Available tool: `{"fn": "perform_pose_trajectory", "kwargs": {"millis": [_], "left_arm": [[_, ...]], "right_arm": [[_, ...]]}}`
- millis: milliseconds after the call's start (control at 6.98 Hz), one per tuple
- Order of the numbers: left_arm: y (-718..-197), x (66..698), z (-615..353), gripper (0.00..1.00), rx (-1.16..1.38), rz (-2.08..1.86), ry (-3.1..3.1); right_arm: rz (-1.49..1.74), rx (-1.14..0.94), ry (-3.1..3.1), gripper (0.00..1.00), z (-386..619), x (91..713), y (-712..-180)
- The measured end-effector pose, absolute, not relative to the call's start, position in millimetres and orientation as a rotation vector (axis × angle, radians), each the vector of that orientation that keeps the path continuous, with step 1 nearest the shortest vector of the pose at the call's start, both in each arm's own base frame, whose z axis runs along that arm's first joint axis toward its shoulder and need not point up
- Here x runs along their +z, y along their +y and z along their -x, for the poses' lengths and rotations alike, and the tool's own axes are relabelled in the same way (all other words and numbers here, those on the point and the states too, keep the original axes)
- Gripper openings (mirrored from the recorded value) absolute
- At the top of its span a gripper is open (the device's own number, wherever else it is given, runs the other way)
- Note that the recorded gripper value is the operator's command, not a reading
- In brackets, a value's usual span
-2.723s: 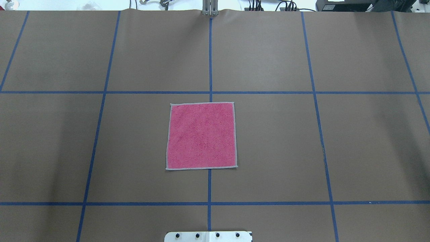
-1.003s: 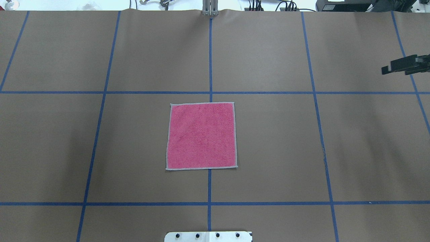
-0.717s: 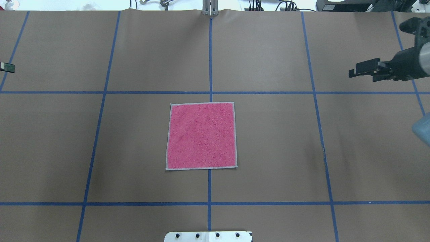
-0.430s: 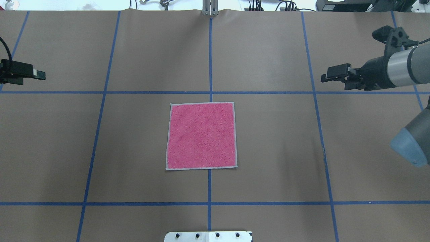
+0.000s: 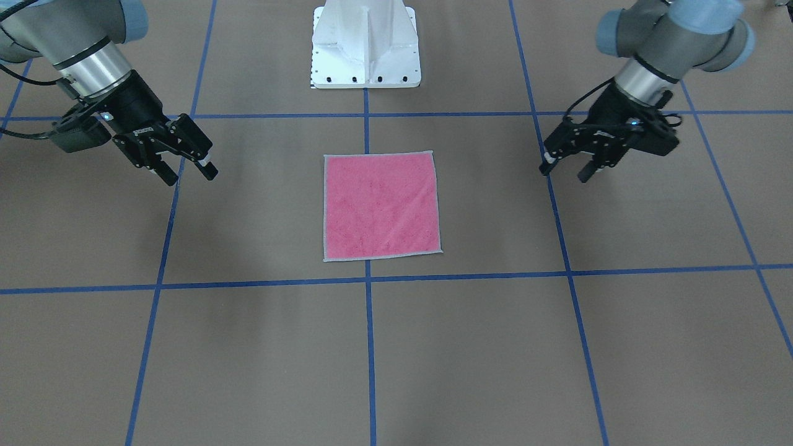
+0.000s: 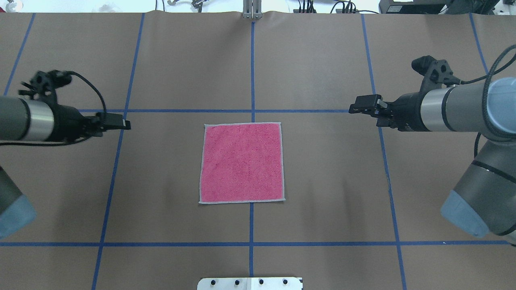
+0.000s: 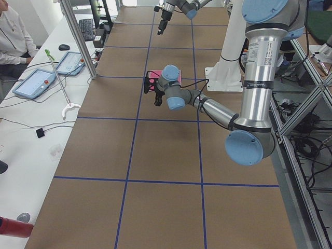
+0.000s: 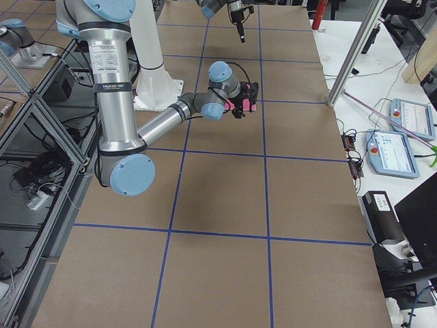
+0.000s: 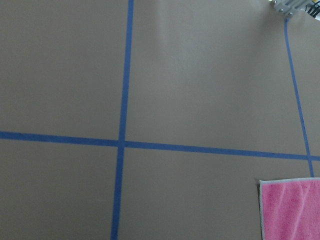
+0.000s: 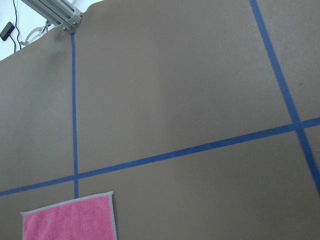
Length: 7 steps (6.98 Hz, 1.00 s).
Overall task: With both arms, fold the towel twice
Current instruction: 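Move the left gripper and the right gripper down to the towel's near corners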
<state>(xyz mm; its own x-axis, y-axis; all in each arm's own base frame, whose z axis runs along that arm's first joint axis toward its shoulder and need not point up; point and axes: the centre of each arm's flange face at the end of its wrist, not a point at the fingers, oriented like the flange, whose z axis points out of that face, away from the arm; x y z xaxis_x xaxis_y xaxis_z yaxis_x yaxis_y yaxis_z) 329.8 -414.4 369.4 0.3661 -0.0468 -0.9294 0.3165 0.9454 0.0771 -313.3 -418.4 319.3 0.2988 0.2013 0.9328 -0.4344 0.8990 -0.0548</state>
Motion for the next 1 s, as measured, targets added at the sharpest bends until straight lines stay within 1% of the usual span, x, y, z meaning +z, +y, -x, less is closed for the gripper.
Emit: {"fn": "perform_pose_trajectory", "kwargs": {"millis": [287, 573, 1003], "left_arm": [[-362, 346, -412, 1.0, -0.309, -0.23, 1.204], [-329, 332, -457, 0.97, -0.393, -0.169, 1.2], [-302, 320, -502, 0.68, -0.471, -0.126, 1.196]], "right_arm": [[-0.155, 0.552, -1.224, 0.95, 347, 311, -392], [-0.112, 0.633, -1.23, 0.95, 384, 308, -362], [-0.11, 0.673, -1.225, 0.95, 431, 278, -333]]}}
